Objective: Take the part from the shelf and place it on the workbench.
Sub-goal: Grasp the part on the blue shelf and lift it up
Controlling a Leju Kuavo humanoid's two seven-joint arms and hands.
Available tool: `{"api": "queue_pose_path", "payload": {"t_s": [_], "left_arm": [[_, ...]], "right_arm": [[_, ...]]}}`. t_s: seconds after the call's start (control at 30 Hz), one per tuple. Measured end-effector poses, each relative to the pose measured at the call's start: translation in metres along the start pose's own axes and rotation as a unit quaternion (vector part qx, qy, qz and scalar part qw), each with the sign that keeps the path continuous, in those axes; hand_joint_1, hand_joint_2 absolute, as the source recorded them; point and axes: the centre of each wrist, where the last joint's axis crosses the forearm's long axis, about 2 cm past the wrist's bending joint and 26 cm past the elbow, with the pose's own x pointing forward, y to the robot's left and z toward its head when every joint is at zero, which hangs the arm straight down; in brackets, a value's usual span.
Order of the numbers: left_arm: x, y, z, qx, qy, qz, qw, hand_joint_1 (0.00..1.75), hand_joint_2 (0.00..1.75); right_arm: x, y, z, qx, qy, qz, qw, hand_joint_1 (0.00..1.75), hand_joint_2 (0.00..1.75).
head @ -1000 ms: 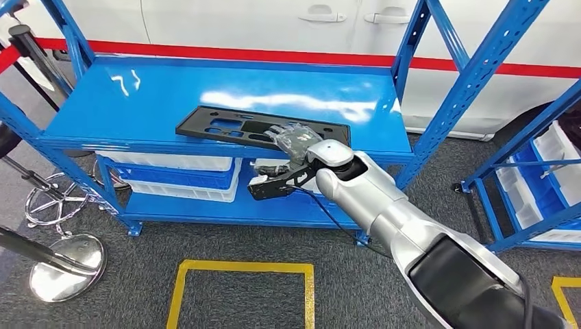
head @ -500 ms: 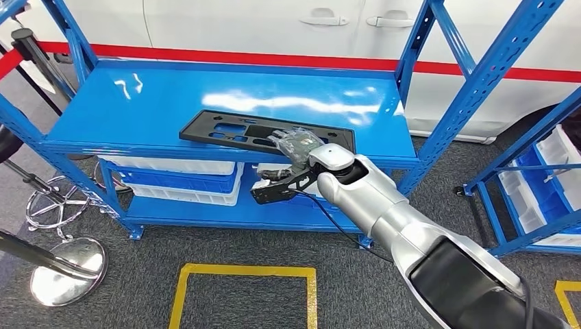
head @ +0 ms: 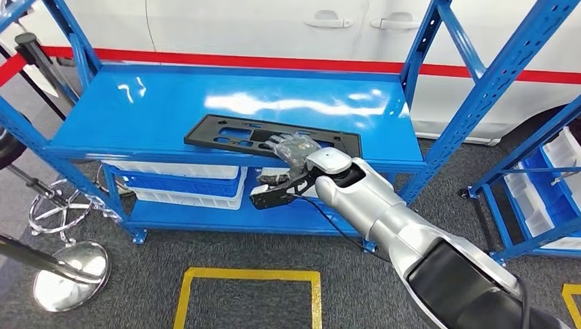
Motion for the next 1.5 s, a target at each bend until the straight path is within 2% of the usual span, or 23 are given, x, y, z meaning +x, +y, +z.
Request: {"api": "queue_pose_path", "payload": {"t_s": [0.83,0.97,1.5], "left_arm": [[-0.001,0.001,0.000,0.000,0.001,-0.003,1.000,0.00,0.00],[0.000,0.002,0.000,0.001,0.000,-0.004,1.000,0.00,0.00],[0.000,-0.001,0.000,0.000,0.004,-0.001,1.000,0.00,0.00]], "right_arm": [[0.002,0.002,-0.001,0.005,-0.002,0.000,1.000,0.00,0.00],[0.002,0.003,-0.001,0.005,-0.002,-0.001,1.000,0.00,1.75],[0.005,0.013,-0.001,0.010,-0.008,-0.007,1.000,0.00,1.75]]}}
